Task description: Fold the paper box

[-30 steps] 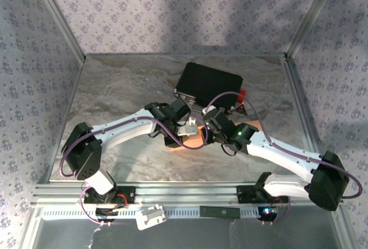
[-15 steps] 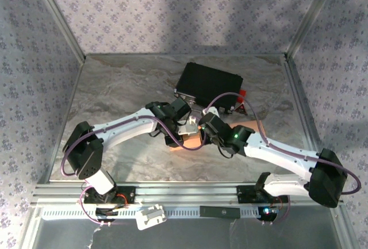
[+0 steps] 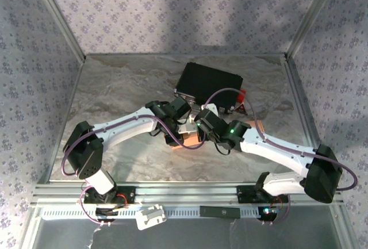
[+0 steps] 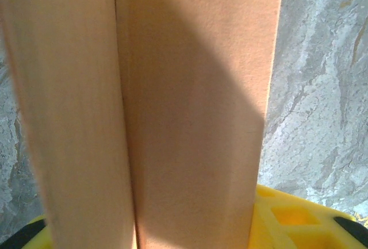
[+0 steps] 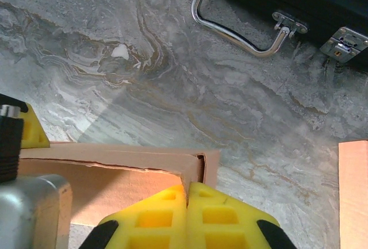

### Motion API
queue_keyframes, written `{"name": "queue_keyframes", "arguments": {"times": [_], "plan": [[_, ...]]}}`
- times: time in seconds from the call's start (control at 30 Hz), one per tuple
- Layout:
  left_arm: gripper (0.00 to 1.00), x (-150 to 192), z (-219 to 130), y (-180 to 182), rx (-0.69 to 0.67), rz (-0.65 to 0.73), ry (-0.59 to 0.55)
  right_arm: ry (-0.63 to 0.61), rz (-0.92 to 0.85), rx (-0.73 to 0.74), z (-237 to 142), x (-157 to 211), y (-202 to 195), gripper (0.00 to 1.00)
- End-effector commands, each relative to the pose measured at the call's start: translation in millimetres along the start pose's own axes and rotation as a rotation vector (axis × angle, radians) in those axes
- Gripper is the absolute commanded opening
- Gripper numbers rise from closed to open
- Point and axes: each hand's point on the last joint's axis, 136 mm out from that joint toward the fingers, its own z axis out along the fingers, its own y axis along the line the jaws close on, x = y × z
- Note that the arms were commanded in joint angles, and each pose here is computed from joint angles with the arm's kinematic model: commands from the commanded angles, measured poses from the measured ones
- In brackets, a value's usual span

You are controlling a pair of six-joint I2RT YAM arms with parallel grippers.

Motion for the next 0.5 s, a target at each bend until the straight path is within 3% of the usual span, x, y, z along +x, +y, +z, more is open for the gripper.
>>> {"name": "queue_keyframes", "arguments": {"times": [0.0, 0.07, 0.13, 0.3, 0.47], "plan": [[0.44, 1.1, 3.2, 5.8, -0.003, -0.034, 0.015, -0.007, -0.014, 0.017, 5.7, 10.5, -0.8, 0.00], [0.44, 1.2, 1.3, 7.6, -0.002, -0.050, 0.001, -0.024, -0.016, 0.021, 7.3, 14.0, -4.0, 0.00], [0.51, -3.3, -4.5, 11.5, -0.011, -0.086, -0.047, -0.040, -0.007, 0.017, 7.6, 15.4, -5.6, 0.00], [0.61, -18.8, -34.1, 16.8, -0.005, -0.193, -0.247, -0.059, -0.018, 0.027, 6.8, 15.7, -6.1, 0.00], [0.65, -21.6, -50.2, 15.1, -0.013, -0.273, -0.321, -0.062, -0.017, 0.034, 7.0, 16.1, -5.8, 0.00]]}}
